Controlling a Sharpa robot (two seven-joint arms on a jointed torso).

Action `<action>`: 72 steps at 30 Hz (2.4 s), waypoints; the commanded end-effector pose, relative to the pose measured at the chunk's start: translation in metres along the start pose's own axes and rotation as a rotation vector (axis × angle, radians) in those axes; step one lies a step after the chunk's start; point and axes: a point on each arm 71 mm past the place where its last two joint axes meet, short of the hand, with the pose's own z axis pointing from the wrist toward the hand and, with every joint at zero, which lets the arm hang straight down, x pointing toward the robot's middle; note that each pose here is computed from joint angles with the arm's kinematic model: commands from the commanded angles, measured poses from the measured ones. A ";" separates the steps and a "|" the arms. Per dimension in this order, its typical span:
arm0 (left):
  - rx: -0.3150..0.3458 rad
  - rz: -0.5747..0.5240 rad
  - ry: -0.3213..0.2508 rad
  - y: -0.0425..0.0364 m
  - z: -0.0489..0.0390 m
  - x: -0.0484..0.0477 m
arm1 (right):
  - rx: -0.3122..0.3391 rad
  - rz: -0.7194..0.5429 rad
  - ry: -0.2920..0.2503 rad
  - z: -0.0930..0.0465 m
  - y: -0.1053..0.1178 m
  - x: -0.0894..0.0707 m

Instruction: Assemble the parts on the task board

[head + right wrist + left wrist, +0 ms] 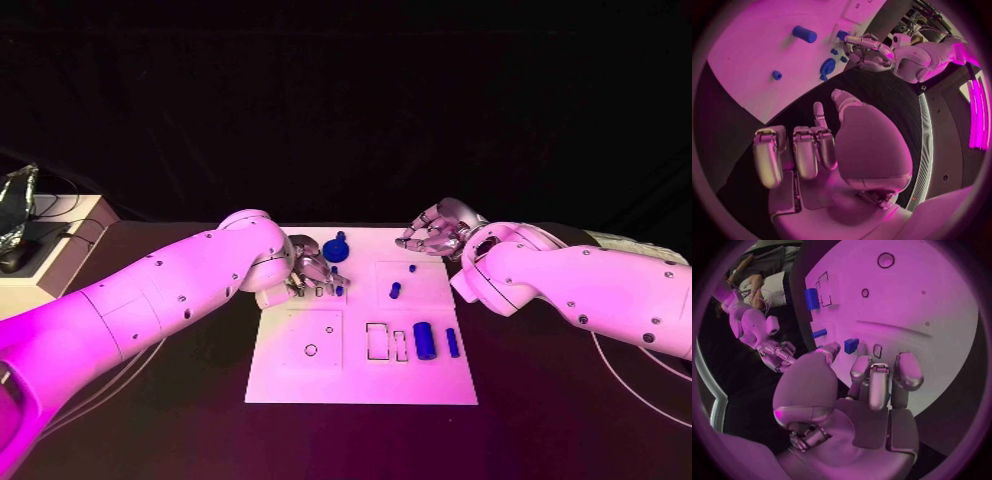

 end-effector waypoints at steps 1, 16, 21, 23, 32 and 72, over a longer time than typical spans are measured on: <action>0.013 0.005 0.017 -0.0028 0.0004 0.0014 | -0.010 -0.014 0.011 0.000 0.002 0.001; 0.022 -0.005 0.020 -0.0045 0.0021 0.0019 | -0.005 -0.020 0.015 0.000 0.002 0.002; 0.026 -0.012 0.027 -0.0050 0.0035 0.0029 | -0.006 -0.020 0.017 0.000 0.003 0.003; 0.027 -0.015 0.028 -0.0050 0.0038 0.0031 | -0.007 -0.020 0.019 0.000 0.003 0.003; 0.028 -0.017 0.030 -0.0041 0.0042 0.0030 | -0.006 -0.021 0.022 0.000 0.003 0.004; 0.048 -0.085 -0.002 0.0019 0.0003 -0.0018 | 0.010 -0.026 0.036 0.002 0.001 0.004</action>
